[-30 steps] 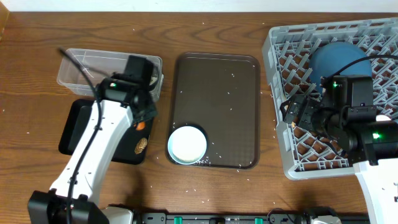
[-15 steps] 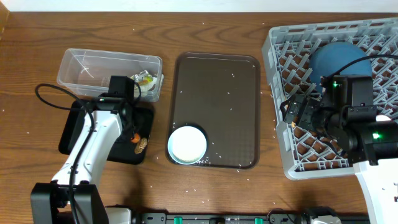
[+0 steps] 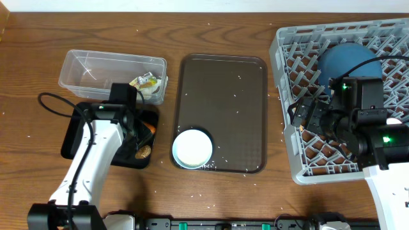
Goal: Sort waste into correct bins and load items into the dishwasher rack
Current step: 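Carry the carrot with the left gripper onto the black tray and release, then grasp the rim of the white rice bowl with the left gripper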
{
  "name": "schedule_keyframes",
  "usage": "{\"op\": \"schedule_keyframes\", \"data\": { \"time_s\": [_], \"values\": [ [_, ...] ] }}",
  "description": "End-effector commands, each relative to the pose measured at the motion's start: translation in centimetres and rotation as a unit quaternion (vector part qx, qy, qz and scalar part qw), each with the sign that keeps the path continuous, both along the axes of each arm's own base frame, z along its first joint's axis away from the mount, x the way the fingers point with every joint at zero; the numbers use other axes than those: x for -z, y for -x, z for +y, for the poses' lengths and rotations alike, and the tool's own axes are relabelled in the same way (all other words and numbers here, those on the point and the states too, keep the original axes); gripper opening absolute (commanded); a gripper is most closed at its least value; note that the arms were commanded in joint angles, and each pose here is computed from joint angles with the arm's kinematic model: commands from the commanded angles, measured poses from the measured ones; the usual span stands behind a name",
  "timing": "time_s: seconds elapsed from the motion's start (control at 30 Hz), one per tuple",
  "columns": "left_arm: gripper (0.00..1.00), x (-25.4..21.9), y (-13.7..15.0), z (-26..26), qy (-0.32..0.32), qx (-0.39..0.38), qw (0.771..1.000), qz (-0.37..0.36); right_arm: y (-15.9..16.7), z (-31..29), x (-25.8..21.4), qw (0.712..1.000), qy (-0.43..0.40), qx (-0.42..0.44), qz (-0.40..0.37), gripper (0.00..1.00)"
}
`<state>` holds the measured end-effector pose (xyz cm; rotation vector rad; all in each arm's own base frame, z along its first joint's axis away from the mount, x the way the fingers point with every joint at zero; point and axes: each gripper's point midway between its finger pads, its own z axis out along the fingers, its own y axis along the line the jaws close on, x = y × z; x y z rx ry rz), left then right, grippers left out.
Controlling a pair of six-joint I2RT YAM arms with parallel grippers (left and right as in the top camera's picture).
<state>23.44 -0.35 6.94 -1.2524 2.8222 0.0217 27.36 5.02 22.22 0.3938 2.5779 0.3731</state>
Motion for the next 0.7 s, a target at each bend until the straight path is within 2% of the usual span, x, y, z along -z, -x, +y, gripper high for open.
{"op": "schedule_keyframes", "data": {
  "time_s": [0.0,0.07,0.13,0.4,0.63,0.67],
  "values": [
    [0.36,1.3,1.7,0.1,0.0,0.004,1.0,0.026,-0.1,-0.4,-0.3,1.0,0.006,0.003,-0.008,0.99],
    [0.27,1.7,2.4,-0.3,0.012,0.007,0.999,0.038,-0.1,-0.4,-0.3,1.0,0.006,0.003,-0.008,0.99],
    [0.23,1.8,2.7,-0.6,0.021,0.014,0.999,0.044,-0.1,-0.4,-0.3,1.0,0.006,0.003,-0.008,0.99],
    [0.23,3.7,3.8,-0.5,0.019,0.014,0.998,0.051,0.0,-0.5,-0.2,1.0,0.006,0.003,-0.005,0.99],
    [0.22,5.0,1.1,-0.3,0.012,0.014,1.0,-0.016,-0.1,-0.4,-0.3,1.0,0.006,0.003,-0.008,0.99],
    [0.19,4.7,0.7,-0.3,0.013,0.015,1.0,-0.021,-0.1,-0.4,-0.3,1.0,0.006,0.003,-0.006,0.99]
  ]
}}
